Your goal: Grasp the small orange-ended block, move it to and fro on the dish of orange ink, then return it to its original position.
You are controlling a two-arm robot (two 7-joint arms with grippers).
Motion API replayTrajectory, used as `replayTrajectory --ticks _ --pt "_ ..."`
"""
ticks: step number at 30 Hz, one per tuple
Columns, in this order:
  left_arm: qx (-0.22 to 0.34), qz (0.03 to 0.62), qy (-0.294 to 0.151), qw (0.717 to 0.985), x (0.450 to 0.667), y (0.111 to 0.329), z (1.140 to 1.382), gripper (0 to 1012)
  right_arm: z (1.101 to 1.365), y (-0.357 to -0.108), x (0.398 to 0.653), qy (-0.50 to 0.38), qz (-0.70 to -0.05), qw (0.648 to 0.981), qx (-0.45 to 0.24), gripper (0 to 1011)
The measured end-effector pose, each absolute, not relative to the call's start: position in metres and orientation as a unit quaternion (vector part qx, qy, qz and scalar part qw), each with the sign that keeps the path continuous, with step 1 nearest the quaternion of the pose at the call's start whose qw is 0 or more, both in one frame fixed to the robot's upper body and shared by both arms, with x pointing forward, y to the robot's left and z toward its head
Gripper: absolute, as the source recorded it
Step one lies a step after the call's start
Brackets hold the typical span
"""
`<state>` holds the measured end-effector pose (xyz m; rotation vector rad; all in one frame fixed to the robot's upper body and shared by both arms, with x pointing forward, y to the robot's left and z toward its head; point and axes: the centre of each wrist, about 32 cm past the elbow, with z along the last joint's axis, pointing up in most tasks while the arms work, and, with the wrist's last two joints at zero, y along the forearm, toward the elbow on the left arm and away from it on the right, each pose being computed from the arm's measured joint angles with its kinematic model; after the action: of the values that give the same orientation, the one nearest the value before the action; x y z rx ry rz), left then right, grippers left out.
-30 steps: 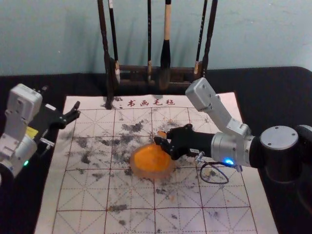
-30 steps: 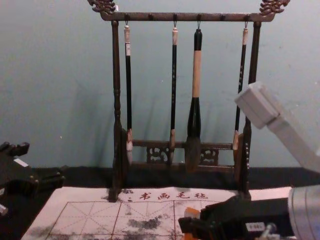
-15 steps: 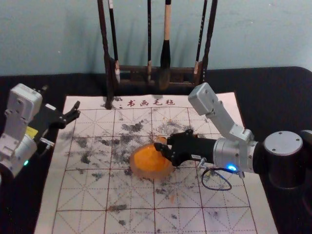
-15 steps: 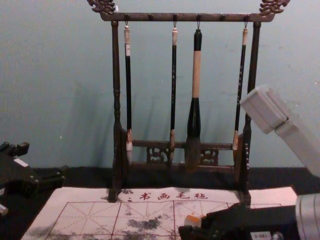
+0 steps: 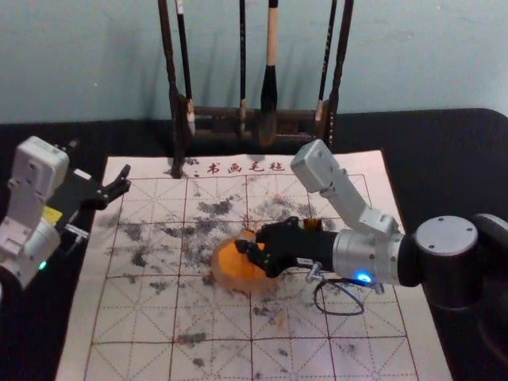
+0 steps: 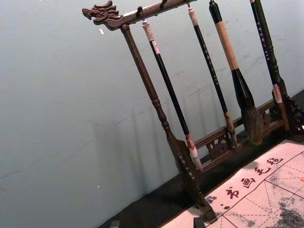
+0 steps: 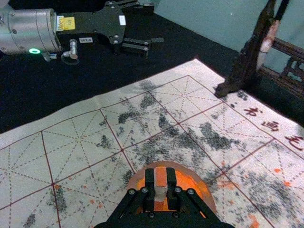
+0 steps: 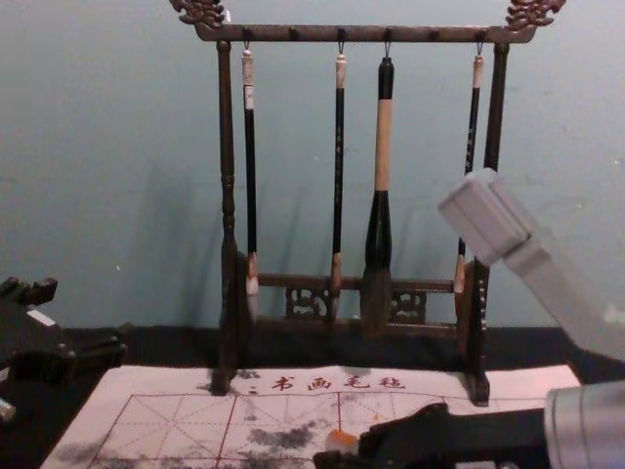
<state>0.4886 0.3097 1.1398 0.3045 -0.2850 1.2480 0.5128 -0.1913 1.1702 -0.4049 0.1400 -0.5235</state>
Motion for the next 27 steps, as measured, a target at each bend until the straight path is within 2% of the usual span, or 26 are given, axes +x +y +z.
replayTrajectory --ticks 17,27 --pt "0.141 0.580 -0.132 0.791 0.489 0.310 1.140 1001 1.168 -0.175 0.526 0.064 -0.252 0.946 -0.195 110" --pt "0.141 0.580 -0.132 0.791 0.489 0.310 1.140 1001 1.169 -0.176 0.534 0.058 -0.269 0.941 -0.196 110"
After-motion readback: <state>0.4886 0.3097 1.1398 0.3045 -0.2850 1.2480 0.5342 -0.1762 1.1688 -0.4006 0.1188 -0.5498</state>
